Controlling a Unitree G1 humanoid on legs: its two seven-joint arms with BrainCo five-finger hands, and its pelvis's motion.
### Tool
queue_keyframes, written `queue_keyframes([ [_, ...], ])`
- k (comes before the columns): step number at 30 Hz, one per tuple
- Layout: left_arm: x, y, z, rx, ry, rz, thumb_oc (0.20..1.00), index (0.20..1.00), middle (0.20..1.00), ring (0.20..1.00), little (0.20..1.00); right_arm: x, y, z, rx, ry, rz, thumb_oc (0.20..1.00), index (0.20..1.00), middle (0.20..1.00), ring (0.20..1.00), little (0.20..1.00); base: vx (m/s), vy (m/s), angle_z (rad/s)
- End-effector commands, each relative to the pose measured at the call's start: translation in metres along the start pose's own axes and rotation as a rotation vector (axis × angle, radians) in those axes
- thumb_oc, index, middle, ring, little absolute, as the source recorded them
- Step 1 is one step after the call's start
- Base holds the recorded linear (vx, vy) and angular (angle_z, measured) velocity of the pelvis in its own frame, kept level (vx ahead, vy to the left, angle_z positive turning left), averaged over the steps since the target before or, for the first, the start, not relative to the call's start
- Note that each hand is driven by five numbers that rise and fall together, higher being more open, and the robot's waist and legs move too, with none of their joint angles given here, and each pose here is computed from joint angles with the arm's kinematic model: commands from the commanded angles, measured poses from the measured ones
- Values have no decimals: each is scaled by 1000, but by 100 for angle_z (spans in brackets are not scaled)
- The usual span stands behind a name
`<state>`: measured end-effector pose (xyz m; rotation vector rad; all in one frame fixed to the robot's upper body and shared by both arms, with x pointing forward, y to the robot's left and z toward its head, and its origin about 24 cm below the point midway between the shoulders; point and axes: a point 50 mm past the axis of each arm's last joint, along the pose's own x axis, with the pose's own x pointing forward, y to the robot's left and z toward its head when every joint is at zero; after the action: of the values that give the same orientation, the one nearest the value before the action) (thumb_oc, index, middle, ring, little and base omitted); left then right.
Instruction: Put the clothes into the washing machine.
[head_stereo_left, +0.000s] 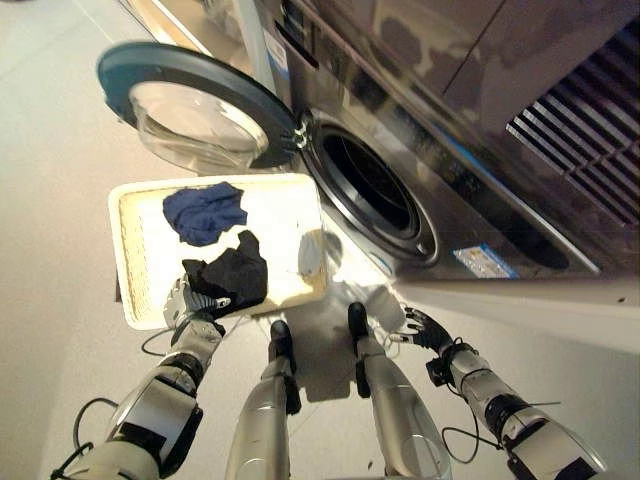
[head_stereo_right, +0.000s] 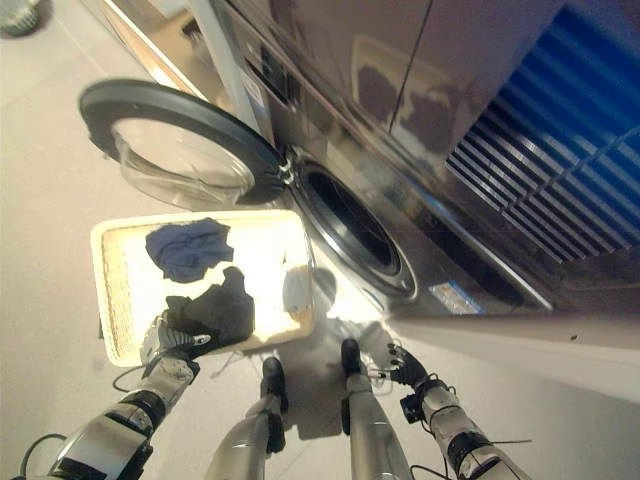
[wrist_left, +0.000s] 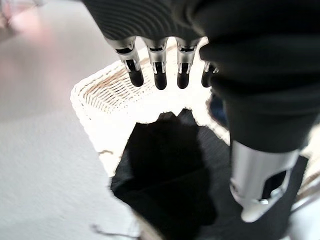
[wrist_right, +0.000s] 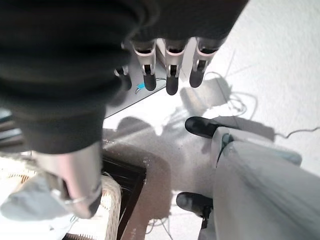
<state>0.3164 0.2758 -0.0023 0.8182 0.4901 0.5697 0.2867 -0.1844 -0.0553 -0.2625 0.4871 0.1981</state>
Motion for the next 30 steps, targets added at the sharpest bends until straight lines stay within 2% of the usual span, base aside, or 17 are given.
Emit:
queue_keyframes([
  [1,8,18,-15,72,57,47,1000,1000,1000,1000,1000,-1,8,8,38,-65,15,1000,1000,1000,1000,1000,-46,43,0],
  [7,20,38,-1,36,72,103,1000,1000,1000,1000,1000,-2,4,25,75,-142,-6,1000,1000,1000,1000,1000,-28,16,-1],
  [15,34,68,11,141,73,107,1000,1000,1000,1000,1000,-9,-4,47,175,-265,-14,1000,1000,1000,1000,1000,-9,-48,-3],
  [18,34,69,12,143,72,108,1000,1000,1000,1000,1000,-9,-5,47,177,-267,-13,1000,1000,1000,1000,1000,-9,-27,-3],
  [19,37,75,20,130,43,117,438,438,438,438,438,-11,-2,52,178,-296,15,1000,1000,1000,1000,1000,-36,-70,-12],
  [20,37,76,23,112,22,126,200,200,200,200,200,-12,-1,54,182,-307,23,1000,1000,1000,1000,1000,-43,-85,-14],
  [22,38,80,32,17,-20,147,200,200,200,200,200,-14,1,58,191,-330,36,1000,1000,1000,1000,1000,-29,-62,-14],
  [29,34,89,67,-545,-170,171,200,200,200,200,200,-18,15,64,233,-397,85,1000,1000,1000,1000,1000,-12,-97,3],
  [30,33,88,70,-565,-184,172,200,200,200,200,200,-18,17,64,237,-401,87,1000,1000,1000,1000,1000,-23,-151,18],
])
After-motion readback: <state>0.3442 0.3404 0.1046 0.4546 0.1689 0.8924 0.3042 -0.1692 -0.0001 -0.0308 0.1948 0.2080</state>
